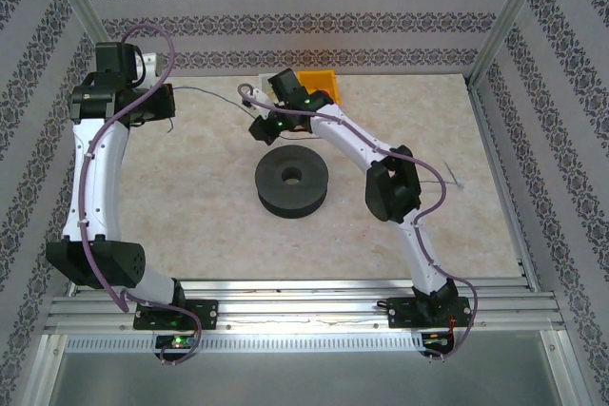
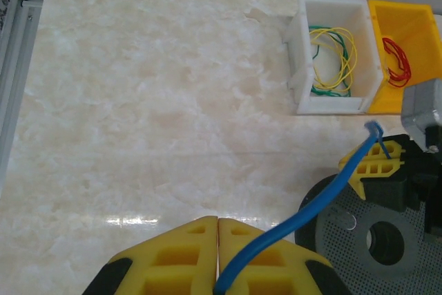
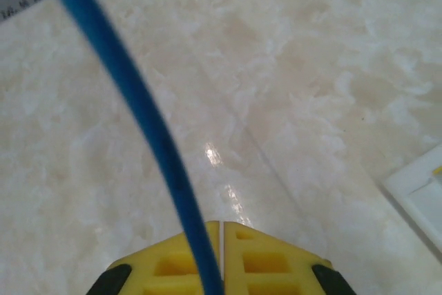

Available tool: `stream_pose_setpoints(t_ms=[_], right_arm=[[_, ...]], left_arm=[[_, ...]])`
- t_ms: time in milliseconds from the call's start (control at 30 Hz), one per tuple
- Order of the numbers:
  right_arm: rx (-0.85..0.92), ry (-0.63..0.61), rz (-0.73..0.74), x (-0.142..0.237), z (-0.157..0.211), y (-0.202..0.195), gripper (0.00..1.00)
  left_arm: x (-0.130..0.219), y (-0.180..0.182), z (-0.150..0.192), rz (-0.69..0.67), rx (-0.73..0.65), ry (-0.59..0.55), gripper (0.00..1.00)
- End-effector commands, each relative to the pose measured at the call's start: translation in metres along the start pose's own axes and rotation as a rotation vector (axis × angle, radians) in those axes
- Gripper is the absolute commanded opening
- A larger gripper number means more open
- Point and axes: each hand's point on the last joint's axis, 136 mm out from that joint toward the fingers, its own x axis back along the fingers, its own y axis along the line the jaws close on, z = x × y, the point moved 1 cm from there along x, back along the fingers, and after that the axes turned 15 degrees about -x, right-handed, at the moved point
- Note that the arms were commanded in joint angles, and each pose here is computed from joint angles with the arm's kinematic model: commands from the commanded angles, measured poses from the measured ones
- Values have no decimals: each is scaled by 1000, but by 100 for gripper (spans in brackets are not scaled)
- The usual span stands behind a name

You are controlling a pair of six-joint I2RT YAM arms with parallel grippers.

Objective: Wrap the cables

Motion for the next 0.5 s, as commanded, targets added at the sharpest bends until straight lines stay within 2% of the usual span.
stream_pose_setpoints(t_ms=[0, 100, 133, 267, 300, 367, 467], right_arm=[[15, -54, 53, 25, -18, -2, 0], [22, -60, 49, 25, -22, -1, 0], [27, -61, 44, 25, -23, 0, 0], [50, -76, 43, 29, -32, 3, 0], [56, -79, 45, 30, -34, 3, 0], [71, -83, 46, 31, -38, 4, 0], [86, -92, 46, 33, -44, 5, 0]], left_arm=[[16, 7, -12, -14, 27, -67, 0], [10, 1, -6, 20, 21, -58, 0], [6, 1, -1, 22, 20, -46, 5], [1, 3, 20, 1, 13, -4, 58], [2, 3, 25, -7, 12, 0, 67], [7, 3, 35, -25, 10, -1, 77], [13, 3, 55, -49, 14, 24, 81]])
